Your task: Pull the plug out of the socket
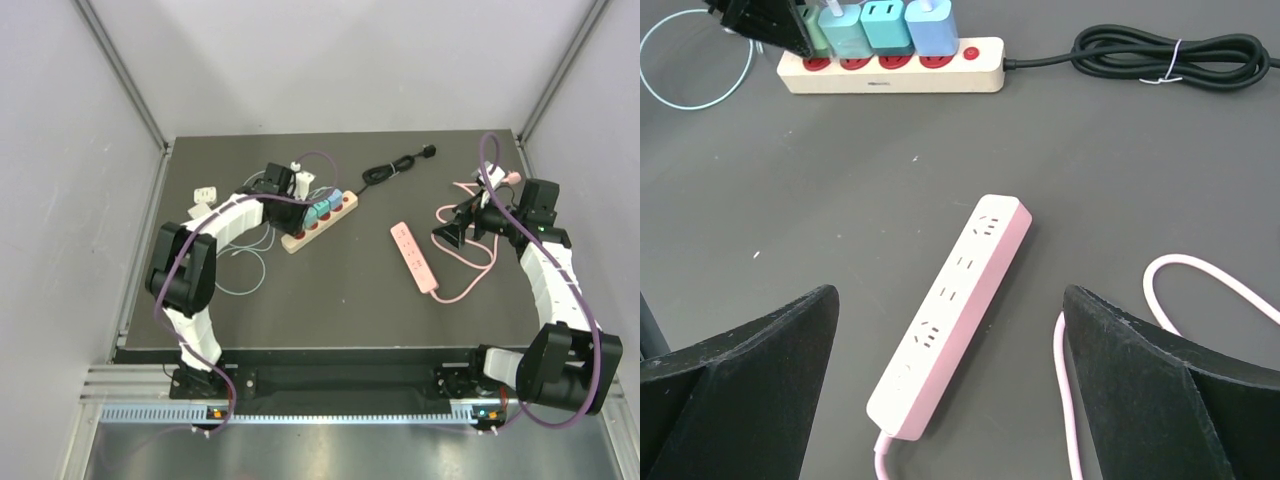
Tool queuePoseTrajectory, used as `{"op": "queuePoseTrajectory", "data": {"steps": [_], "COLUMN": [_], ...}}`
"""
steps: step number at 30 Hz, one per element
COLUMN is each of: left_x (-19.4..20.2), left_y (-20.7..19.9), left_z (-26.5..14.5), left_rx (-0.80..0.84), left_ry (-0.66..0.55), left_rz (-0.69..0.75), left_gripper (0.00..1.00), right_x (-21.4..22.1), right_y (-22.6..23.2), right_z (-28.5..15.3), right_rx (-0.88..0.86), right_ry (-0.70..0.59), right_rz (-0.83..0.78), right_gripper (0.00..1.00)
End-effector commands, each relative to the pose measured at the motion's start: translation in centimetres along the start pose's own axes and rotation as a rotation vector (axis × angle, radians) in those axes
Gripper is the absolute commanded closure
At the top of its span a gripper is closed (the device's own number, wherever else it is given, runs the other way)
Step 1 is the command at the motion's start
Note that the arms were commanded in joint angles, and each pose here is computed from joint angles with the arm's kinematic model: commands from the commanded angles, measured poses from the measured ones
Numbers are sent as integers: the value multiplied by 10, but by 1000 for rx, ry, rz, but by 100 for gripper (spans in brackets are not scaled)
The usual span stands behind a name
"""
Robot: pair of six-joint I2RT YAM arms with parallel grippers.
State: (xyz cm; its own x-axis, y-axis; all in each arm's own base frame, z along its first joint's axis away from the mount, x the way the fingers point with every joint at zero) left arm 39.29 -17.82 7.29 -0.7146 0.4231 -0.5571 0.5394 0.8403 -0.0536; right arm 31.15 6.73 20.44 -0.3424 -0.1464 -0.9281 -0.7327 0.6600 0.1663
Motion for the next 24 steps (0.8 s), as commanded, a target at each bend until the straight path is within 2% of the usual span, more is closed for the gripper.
{"op": "queuePoseTrajectory", "data": {"steps": [1, 2, 3, 8, 9, 13, 20, 24], "left_x": [-10, -9, -8, -12, -22, -28, -26, -28], "left_y": [-32, -35, -39, -57, -60, -73, -89, -100], "left_z": [-12, -11, -10, -21, -30, -40, -46, -48], "left_rx": [50, 53, 62, 141, 157, 221, 298, 325], "left_ry": [-64, -71, -72, -120, -173, -228, -283, -306], "left_rz": [-57, -81, -92, -199, -207, -316, -413, -450], "left_gripper": [87, 96, 100, 100, 100, 100, 100, 100], "right_x": [-2, -2, -3, 2, 6, 16, 39, 56], "right_y": [1, 1, 1, 7, 8, 18, 56, 73], "right_z": [0, -1, -1, 6, 9, 26, 77, 107], "right_rx": [-27, -28, -28, -91, -110, -196, -314, -298], "right_ry": [-22, -22, -24, -41, -36, -18, 85, 138], "right_rz": [-19, -15, -18, 54, 83, 176, 358, 434], "right_gripper": [7, 7, 7, 6, 6, 5, 0, 0]}}
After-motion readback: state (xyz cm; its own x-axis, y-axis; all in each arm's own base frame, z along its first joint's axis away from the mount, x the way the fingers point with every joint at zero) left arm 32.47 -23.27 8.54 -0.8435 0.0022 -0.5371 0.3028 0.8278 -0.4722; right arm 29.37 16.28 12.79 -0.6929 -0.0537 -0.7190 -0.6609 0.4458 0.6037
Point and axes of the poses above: each gripper's point midway between its finger pads, its own z axis out along the fingers, its own y axis along the line the jaws close on, x = y × z, the point moved 1 cm from there along -z, back along the fingers, and after that the axes turned 1 degree about z, right-handed, at the moved point
